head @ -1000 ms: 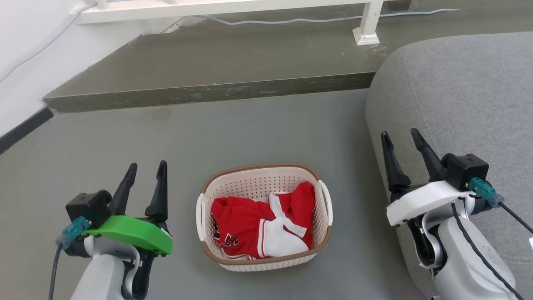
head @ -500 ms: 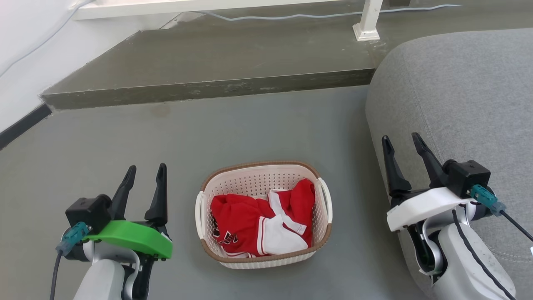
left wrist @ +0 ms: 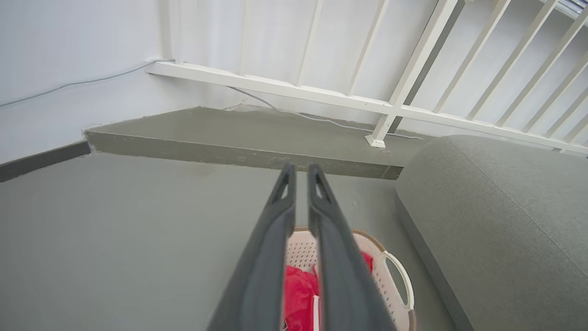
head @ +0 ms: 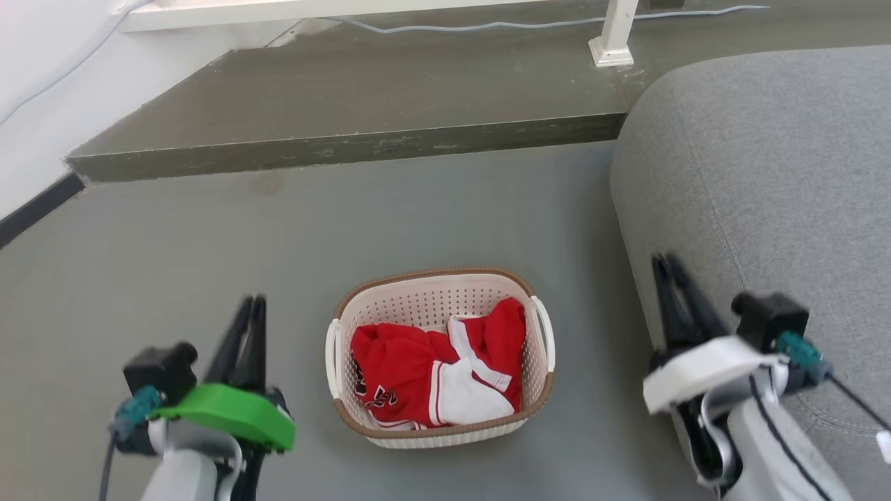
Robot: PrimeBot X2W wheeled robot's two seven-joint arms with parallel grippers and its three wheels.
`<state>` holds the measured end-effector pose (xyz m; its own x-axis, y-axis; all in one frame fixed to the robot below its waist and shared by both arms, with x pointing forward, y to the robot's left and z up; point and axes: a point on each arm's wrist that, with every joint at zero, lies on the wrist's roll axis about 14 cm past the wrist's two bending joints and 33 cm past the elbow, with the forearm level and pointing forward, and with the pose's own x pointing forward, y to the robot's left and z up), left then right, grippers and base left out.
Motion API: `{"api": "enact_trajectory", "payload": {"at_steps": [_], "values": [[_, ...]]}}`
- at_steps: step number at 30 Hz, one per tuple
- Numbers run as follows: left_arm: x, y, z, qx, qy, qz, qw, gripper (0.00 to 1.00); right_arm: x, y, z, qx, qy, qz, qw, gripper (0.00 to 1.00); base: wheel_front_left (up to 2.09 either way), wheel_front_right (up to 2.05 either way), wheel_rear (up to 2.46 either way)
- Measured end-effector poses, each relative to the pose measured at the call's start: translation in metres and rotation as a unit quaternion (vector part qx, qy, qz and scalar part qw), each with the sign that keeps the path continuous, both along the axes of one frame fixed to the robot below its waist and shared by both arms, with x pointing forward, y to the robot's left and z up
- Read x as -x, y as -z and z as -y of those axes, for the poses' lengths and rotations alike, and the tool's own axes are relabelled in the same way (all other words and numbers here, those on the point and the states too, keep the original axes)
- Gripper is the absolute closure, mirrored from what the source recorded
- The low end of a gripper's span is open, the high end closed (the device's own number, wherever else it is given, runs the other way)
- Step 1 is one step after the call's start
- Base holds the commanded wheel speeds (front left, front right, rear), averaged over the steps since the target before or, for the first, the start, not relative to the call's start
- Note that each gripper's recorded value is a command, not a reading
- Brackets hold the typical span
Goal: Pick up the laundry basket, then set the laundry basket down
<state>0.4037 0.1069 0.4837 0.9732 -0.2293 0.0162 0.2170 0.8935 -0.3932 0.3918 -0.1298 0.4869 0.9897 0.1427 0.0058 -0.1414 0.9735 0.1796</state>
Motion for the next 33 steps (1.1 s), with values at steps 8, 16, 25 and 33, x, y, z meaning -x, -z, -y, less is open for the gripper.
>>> {"api": "enact_trajectory", "payload": {"at_steps": [8,16,25,33], "values": [[0.008,0.015,-0.001,0.017,-0.006,-0.030,0.999,1.00,0.011,0.019,0.002,-0.017,0.008,-0.032,0.999,1.00,0.00,0.00,0.00],[0.007,0.014,-0.009,0.063,-0.023,-0.045,0.997,1.00,0.009,0.017,0.009,-0.066,0.024,-0.043,0.997,1.00,0.00,0.00,0.00],[0.007,0.014,-0.016,0.104,-0.037,-0.059,0.992,1.00,0.008,0.019,0.016,-0.132,0.042,-0.061,0.988,1.00,0.00,0.00,0.00],[0.007,0.014,-0.024,0.146,-0.053,-0.073,0.985,1.00,0.008,0.020,0.023,-0.181,0.055,-0.073,0.979,1.00,0.00,0.00,0.00]]}}
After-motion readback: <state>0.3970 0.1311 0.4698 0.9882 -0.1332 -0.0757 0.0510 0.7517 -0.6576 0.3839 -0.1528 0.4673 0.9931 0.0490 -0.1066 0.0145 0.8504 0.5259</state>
